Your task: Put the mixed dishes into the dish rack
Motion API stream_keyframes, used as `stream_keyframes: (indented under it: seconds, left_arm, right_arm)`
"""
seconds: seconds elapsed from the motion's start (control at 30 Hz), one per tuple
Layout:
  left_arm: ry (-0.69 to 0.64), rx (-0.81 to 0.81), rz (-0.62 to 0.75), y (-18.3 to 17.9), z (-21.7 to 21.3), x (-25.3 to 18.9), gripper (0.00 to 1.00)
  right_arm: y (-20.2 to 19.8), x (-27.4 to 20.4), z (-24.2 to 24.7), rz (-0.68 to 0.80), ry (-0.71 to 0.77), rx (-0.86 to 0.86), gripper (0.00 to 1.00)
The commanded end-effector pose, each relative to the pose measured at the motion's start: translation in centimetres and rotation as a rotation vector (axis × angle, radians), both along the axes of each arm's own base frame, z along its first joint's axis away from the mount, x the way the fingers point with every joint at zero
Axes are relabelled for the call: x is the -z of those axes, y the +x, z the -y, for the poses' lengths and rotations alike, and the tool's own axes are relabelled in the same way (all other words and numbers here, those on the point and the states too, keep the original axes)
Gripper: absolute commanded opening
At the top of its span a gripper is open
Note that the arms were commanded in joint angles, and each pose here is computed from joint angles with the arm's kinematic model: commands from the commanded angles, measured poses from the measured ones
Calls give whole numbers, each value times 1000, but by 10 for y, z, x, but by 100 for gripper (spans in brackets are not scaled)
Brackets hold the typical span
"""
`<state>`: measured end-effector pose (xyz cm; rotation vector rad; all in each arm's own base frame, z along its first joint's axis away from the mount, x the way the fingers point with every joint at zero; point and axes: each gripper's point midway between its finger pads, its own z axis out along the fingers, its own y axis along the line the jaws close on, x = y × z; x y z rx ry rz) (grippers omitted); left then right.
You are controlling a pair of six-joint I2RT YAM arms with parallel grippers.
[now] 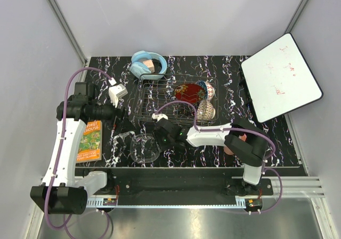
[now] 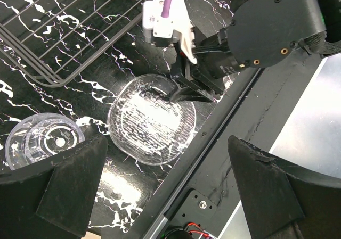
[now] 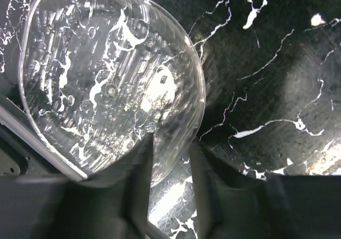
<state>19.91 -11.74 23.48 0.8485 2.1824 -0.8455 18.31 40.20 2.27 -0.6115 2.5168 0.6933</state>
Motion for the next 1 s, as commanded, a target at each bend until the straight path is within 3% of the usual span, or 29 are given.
stream_keyframes:
  seconds: [0.0,0.17,0.47,0.7,0.83,0.97]
  left_arm:
    - [-5,17,74,2,0,-12,99]
    - [-7,20,79,3,1,-14,99]
    - [-8,6,92,1,0,-22,99]
    - [-34,-13,90,4,3,-35,99]
    - [-68,-13,55,6,7,-36,99]
    - [-96,-10,5,5,11,-32,99]
  right_arm:
    - [-2,11,1,-36,-26,28,31]
    - [-1,11,7,-30,-35,55,0]
    - [3,-34,22,88,12,28,0]
    - [23,-153,66,479,110,-7,0]
    - [45,-219,96,781,31,-44,0]
    - [72,-273,132,1036,-150,7,0]
